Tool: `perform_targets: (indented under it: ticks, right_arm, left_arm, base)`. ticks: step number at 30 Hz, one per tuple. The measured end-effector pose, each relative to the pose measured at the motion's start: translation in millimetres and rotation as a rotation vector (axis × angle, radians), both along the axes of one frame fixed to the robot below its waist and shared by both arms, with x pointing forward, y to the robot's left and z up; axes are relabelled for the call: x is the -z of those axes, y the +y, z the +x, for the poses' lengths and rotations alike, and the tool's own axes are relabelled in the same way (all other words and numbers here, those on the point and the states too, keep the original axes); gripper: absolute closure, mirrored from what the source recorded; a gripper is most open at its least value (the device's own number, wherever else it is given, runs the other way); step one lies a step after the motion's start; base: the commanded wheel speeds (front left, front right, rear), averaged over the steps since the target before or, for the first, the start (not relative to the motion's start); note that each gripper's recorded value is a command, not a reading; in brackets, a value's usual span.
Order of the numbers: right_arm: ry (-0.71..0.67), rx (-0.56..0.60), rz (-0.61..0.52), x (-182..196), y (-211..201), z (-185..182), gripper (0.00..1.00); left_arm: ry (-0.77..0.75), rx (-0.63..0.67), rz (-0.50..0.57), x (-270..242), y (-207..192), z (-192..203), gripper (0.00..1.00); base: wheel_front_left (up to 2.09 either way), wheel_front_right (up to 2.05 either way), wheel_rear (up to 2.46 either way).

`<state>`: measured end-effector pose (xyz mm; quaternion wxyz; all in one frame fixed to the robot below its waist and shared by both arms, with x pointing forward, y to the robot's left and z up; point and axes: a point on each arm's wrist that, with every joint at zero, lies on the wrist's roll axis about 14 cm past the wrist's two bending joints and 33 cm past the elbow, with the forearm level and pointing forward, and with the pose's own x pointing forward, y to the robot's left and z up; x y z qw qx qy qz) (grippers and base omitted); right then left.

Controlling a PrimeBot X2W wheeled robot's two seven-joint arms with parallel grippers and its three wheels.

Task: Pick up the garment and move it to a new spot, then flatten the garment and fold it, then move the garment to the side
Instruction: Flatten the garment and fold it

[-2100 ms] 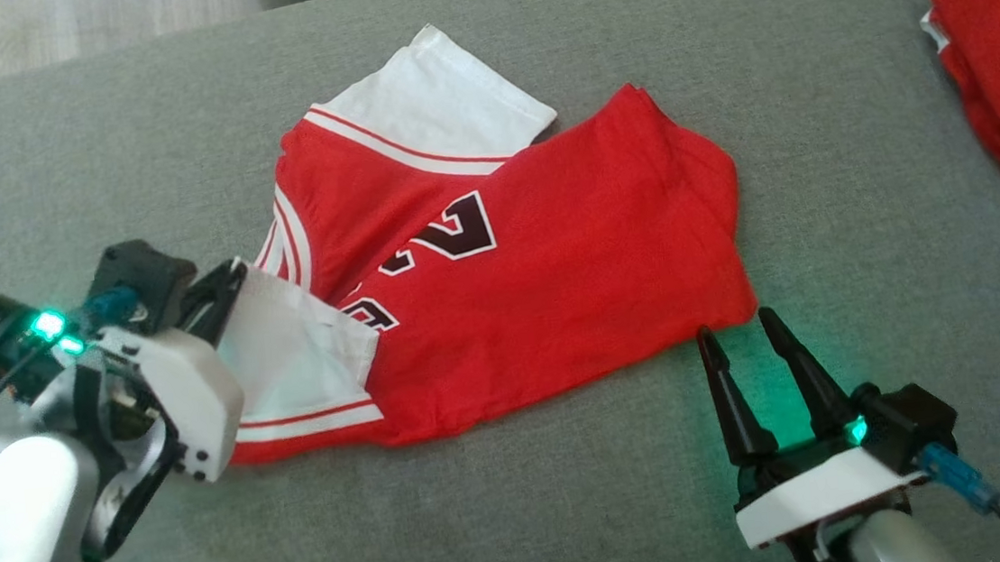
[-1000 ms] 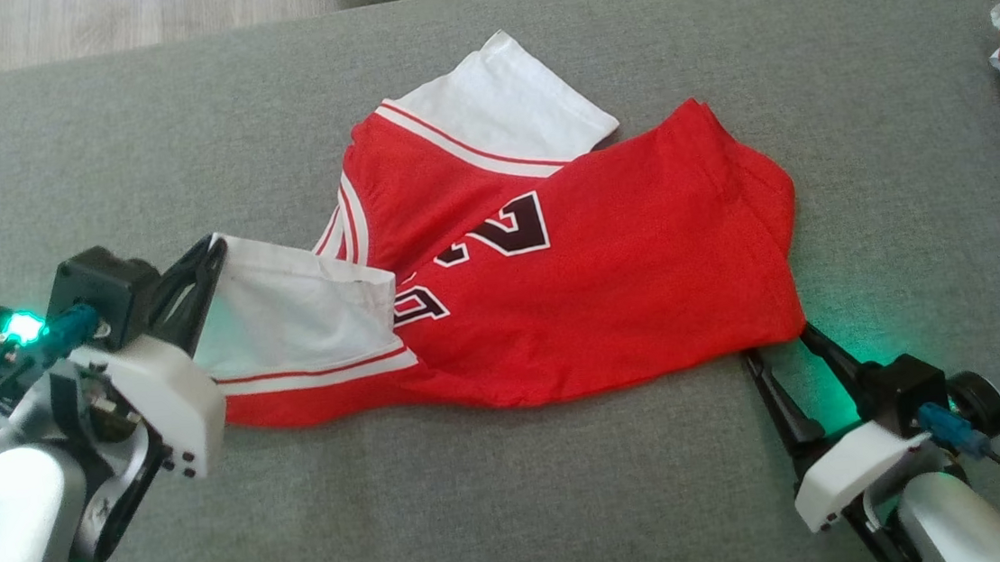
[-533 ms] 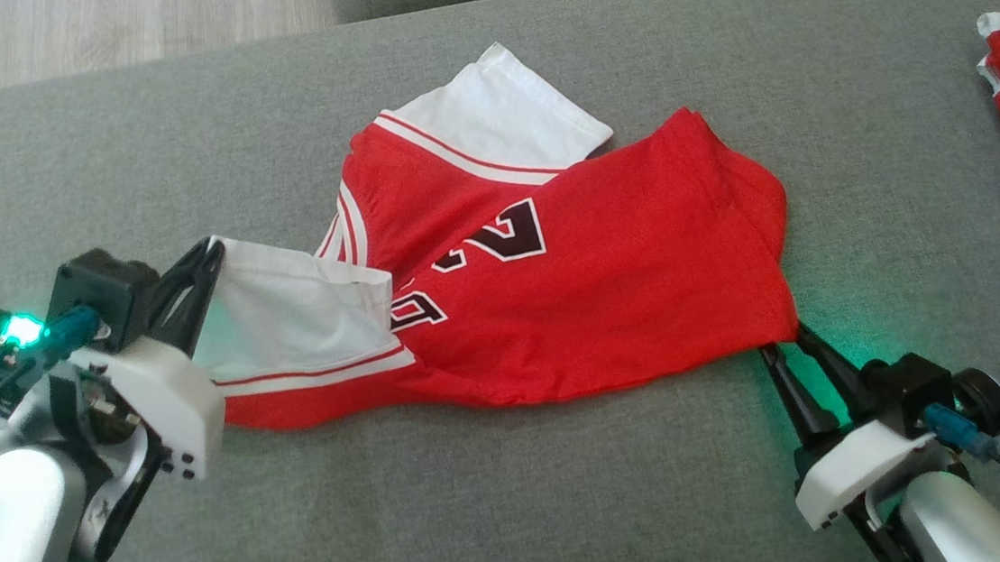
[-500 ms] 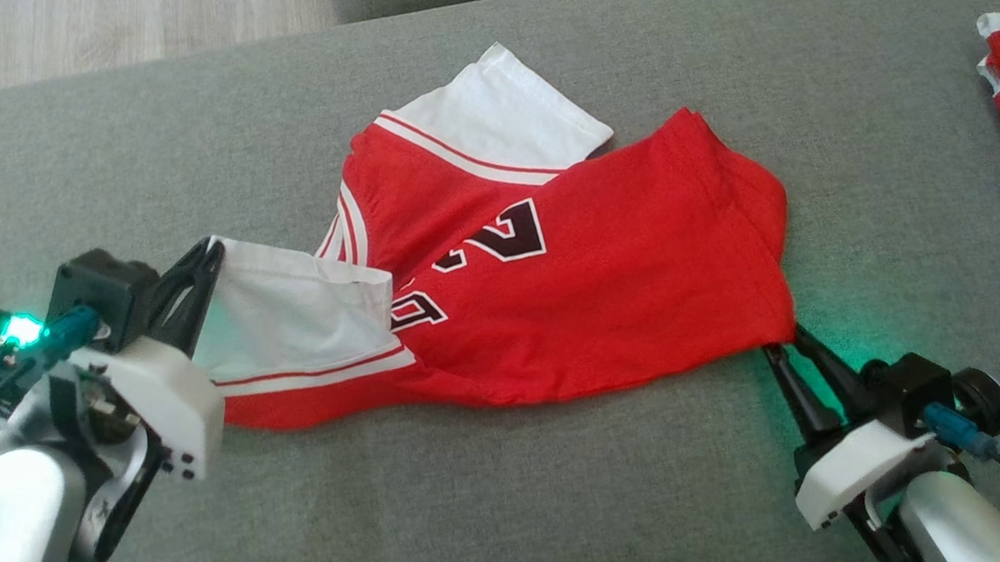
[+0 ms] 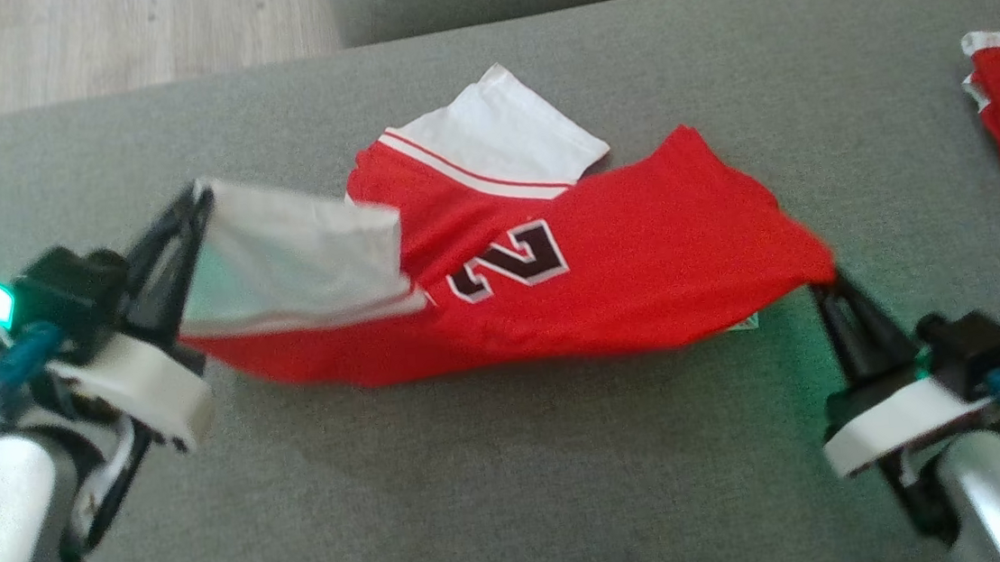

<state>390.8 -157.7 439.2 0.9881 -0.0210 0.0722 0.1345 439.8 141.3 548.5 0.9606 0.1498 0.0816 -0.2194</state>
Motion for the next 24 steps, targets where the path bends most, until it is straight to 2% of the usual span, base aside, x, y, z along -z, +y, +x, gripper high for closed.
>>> perform_targets:
  ticks: [4, 10, 15, 19, 24]
  right_arm:
    - [-0.141, 0.032, -0.026, -46, -24, 10, 1.0]
    - [-0.408, 0.087, -0.075, -144, -56, 17, 1.0]
    - [-0.581, 0.114, -0.128, -227, -69, 18, 1.0]
    - [-0.618, 0.137, -0.17, -267, -82, 34, 1.0]
    - [-0.572, 0.151, -0.199, -279, -89, 73, 1.0]
  left_arm:
    - [-0.241, 0.029, -0.051, -66, -6, 8, 1.0]
    - [-0.624, 0.081, 0.002, -169, -20, 2, 1.0]
    - [-0.89, 0.121, -0.001, -245, -33, -12, 1.0]
    - [-0.974, 0.136, -0.017, -283, -41, -4, 1.0]
    - [-0.932, 0.145, 0.008, -282, -48, 32, 1.0]
  base:
    - [0.0, 0.0, 0.0]
    - [0.0, 0.0, 0.0]
    - [0.0, 0.0, 0.0]
    - [0.0, 0.0, 0.0]
    - [0.0, 0.0, 0.0]
